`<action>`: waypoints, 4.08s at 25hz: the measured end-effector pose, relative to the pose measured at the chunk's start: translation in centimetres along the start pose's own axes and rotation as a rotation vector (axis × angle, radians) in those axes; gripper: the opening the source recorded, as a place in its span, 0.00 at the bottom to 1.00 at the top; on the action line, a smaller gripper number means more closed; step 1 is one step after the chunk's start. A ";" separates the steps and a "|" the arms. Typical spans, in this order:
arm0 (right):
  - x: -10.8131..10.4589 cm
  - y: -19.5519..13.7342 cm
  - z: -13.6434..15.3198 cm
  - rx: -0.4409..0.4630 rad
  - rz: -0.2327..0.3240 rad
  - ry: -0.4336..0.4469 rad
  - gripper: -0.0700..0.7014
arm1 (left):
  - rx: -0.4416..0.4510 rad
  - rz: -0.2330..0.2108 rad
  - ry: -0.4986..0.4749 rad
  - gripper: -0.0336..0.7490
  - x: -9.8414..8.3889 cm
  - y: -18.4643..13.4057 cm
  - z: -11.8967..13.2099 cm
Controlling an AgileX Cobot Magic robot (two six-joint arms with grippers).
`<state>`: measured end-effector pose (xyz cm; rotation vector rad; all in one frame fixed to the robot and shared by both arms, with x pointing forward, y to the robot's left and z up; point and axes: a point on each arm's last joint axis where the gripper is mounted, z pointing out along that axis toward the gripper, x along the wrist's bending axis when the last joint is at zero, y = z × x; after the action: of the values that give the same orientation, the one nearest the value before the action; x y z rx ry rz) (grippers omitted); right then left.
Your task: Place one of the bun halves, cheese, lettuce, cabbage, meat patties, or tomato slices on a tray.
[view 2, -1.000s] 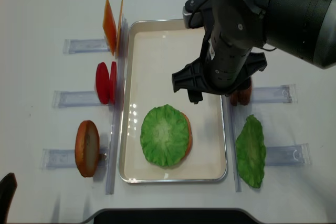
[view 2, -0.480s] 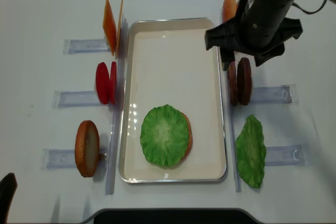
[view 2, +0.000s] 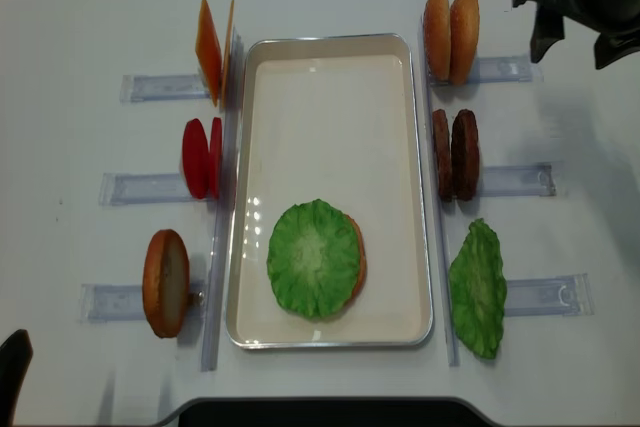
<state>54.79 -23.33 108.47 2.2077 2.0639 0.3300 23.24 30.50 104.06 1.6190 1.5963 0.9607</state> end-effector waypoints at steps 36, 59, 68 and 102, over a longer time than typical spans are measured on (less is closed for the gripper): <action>-6.4 -10.6 -6.0 -0.158 0.027 -0.009 0.72 | 0.000 0.000 0.000 0.81 0.0 0.0 0.0; -7.2 -22.7 -8.7 -0.465 -0.021 0.011 0.72 | 0.000 0.000 0.000 0.81 0.0 0.0 0.0; -7.5 -24.8 -6.8 -0.463 -0.039 0.007 0.72 | 0.000 0.000 0.000 0.81 0.0 0.0 0.0; -8.2 -31.6 -4.2 -0.792 -0.103 0.013 0.72 | 0.000 0.000 0.000 0.81 0.0 0.0 0.0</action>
<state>22.67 -29.45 104.83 1.6077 1.6223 0.9514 23.24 30.50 104.06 1.6190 1.5963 0.9607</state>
